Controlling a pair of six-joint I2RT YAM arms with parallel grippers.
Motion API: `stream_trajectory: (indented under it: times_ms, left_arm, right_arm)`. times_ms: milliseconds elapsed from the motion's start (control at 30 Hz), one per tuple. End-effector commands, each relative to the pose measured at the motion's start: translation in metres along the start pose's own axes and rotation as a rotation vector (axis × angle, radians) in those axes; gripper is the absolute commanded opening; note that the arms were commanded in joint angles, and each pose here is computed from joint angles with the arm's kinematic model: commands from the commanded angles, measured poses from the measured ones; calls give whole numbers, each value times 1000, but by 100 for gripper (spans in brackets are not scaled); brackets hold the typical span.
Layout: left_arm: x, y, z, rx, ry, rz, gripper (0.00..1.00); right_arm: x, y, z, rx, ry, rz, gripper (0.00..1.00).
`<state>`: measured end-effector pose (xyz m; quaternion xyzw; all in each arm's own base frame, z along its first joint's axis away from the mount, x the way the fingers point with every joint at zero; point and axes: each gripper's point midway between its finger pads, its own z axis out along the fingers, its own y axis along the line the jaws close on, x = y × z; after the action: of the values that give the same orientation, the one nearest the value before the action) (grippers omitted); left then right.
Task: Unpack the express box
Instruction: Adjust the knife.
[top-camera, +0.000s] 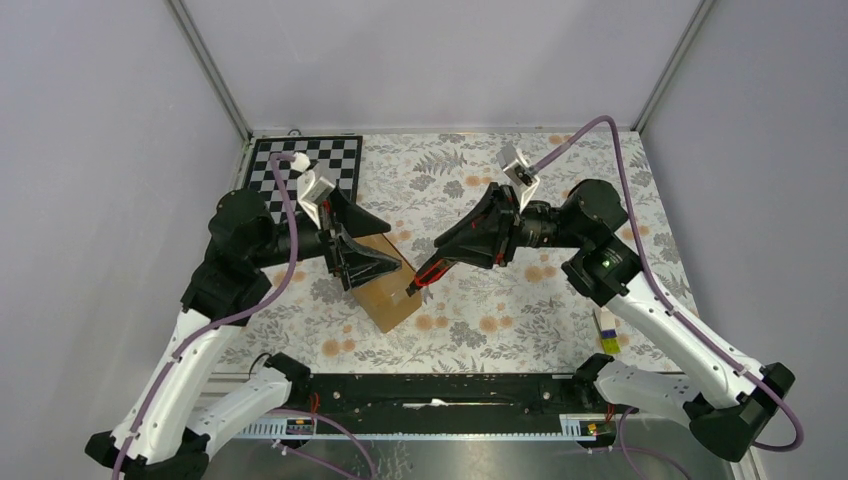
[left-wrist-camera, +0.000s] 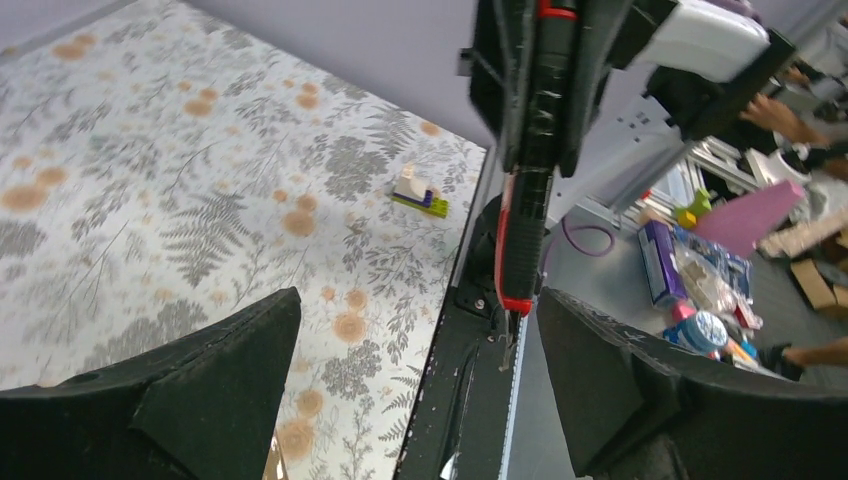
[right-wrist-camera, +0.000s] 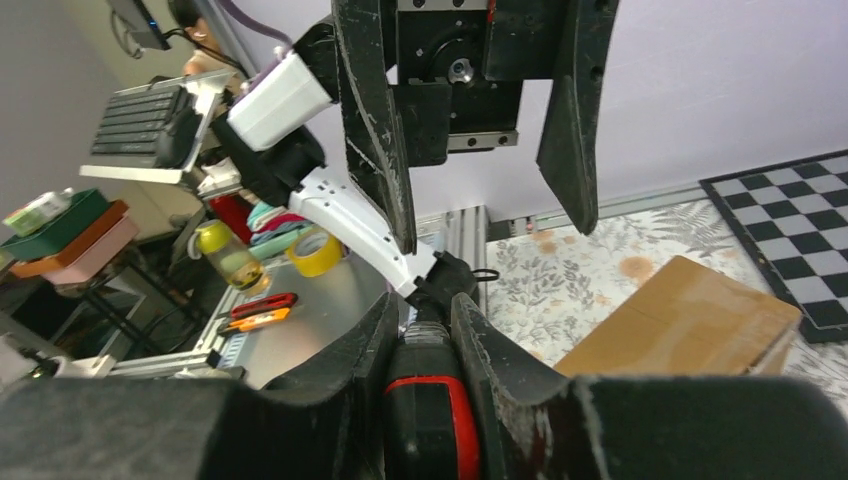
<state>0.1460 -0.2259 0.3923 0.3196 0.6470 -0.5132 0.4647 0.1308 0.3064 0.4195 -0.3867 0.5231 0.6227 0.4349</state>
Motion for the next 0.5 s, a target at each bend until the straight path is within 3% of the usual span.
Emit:
stream_trajectory:
  times_ms: [0, 300, 467]
  left_arm:
    - [-12, -28, 10, 175, -27, 182, 93]
    - [9, -43, 42, 243, 51, 216, 80]
    - [20, -44, 55, 259, 85, 217, 63]
  right_arm:
    - [-28, 31, 1, -133, -31, -60, 0]
    - [-28, 17, 7, -87, -29, -45, 0]
    - [-28, 15, 6, -74, -33, -46, 0]
